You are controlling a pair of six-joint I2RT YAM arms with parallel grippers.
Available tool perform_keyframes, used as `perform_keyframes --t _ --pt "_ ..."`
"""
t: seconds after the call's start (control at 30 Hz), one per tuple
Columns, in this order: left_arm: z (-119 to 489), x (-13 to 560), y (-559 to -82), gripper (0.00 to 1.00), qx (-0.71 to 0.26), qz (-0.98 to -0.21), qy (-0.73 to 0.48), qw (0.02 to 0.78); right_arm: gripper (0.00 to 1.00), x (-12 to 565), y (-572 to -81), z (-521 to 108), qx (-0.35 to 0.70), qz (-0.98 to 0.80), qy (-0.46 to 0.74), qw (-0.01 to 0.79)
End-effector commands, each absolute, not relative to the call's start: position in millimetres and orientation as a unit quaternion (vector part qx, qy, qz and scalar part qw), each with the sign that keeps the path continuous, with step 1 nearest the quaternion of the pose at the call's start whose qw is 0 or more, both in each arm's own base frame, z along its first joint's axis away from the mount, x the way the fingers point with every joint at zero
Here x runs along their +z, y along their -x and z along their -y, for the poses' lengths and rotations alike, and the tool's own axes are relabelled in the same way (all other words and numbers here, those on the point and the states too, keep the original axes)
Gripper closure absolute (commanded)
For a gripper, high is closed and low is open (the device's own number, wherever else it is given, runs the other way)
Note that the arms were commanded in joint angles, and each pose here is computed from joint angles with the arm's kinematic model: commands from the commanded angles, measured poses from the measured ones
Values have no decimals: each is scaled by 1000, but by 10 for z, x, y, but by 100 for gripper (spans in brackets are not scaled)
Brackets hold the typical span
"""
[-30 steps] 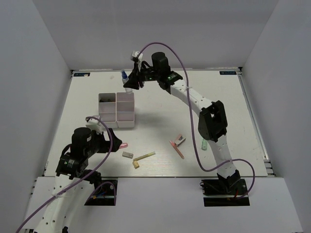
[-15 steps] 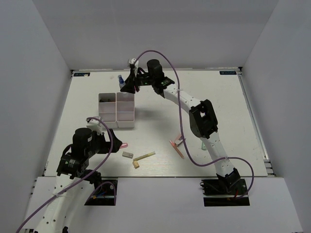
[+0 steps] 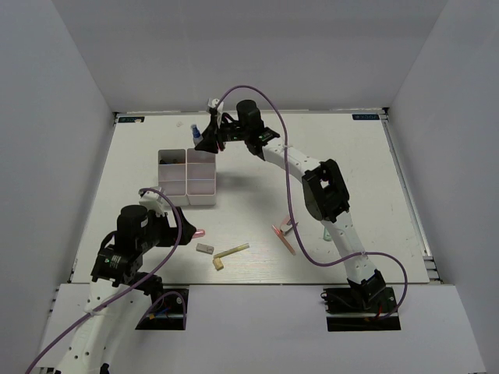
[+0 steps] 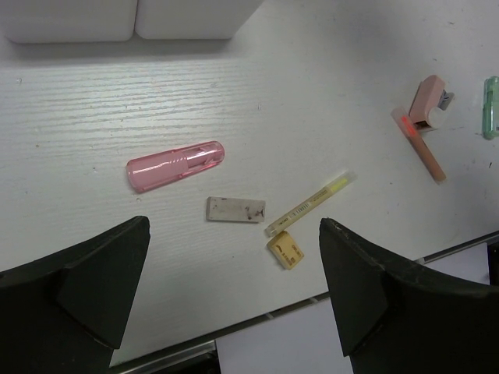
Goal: Sort the stationery into containers
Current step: Place the stationery in the storage box.
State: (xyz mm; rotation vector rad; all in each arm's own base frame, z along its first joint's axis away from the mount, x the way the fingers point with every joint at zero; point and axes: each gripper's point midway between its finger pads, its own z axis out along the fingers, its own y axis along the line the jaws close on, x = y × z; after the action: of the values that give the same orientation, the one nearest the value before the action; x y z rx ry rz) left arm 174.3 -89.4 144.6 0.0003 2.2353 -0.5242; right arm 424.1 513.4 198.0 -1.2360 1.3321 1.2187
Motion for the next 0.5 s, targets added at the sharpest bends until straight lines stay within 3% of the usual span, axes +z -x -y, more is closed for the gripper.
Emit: perform_keyframes --t 0.0,0.13,0.23,0.47 --pt "896 1448 -1739 0 -209 -888 2 408 100 2096 -4261 -5162 488 -509 516 487" --pt "894 1443 -1734 0 -208 -889 0 409 100 2017 -4274 -5151 484 -514 518 483" --pt "896 1444 -1733 0 -209 -888 0 408 72 2027 -4269 -5127 484 -514 518 482" --pt "898 1440 -1722 0 -210 -889 1 406 53 2092 -4237 -5136 483 -509 521 485"
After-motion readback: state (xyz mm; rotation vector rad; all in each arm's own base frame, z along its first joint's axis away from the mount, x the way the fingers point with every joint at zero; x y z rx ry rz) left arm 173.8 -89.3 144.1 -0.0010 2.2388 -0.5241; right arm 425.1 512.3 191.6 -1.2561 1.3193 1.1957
